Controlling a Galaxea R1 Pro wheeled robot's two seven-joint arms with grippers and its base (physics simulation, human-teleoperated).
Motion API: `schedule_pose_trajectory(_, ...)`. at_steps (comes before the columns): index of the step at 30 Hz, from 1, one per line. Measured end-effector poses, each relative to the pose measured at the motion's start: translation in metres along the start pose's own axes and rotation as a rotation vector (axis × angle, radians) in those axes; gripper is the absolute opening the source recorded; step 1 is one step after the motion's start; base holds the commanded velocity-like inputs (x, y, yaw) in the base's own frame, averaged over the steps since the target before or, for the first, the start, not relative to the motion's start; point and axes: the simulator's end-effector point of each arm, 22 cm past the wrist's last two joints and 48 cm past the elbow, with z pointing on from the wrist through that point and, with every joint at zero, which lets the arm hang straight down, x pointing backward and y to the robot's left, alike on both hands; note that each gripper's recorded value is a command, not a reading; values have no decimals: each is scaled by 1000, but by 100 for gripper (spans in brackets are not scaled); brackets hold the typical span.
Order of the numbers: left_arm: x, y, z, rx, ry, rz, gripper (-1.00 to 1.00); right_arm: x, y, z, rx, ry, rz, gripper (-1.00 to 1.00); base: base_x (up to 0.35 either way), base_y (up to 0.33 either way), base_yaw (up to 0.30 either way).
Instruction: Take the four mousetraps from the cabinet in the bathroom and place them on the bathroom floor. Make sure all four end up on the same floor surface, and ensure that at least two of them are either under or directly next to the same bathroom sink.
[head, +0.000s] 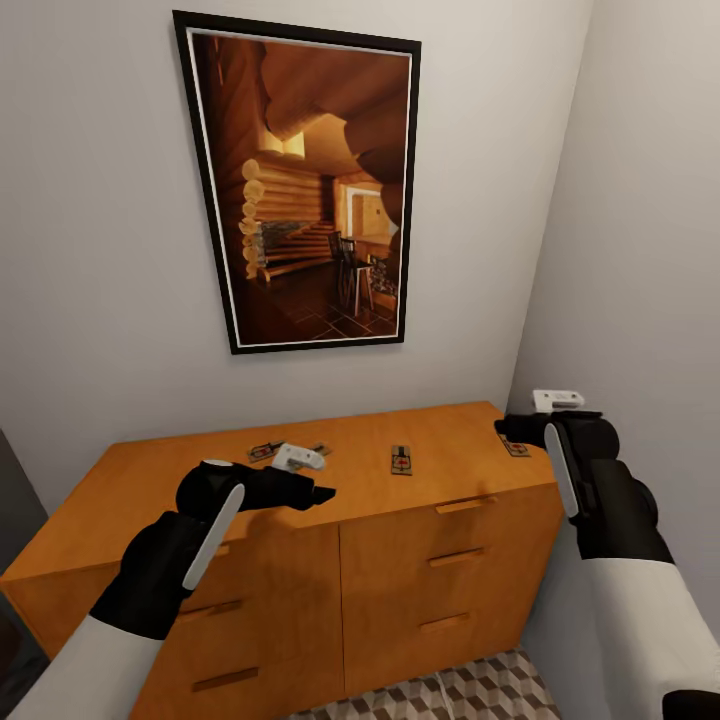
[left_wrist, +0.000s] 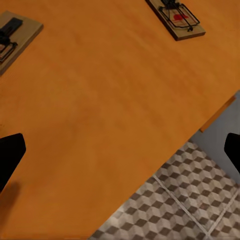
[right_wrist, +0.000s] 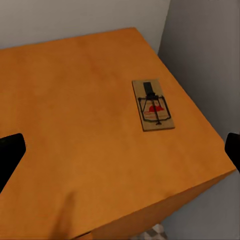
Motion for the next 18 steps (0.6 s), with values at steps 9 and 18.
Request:
schedule_pose_trajectory(9,2,5,0,-11,4,8,100,-1,0,-1,1,-3,-2,100,65,0,0)
schedule_pose_trajectory(18,3,8,1,-30,8,15,100,0,-2,-1,10,0,0,100,270,0,0)
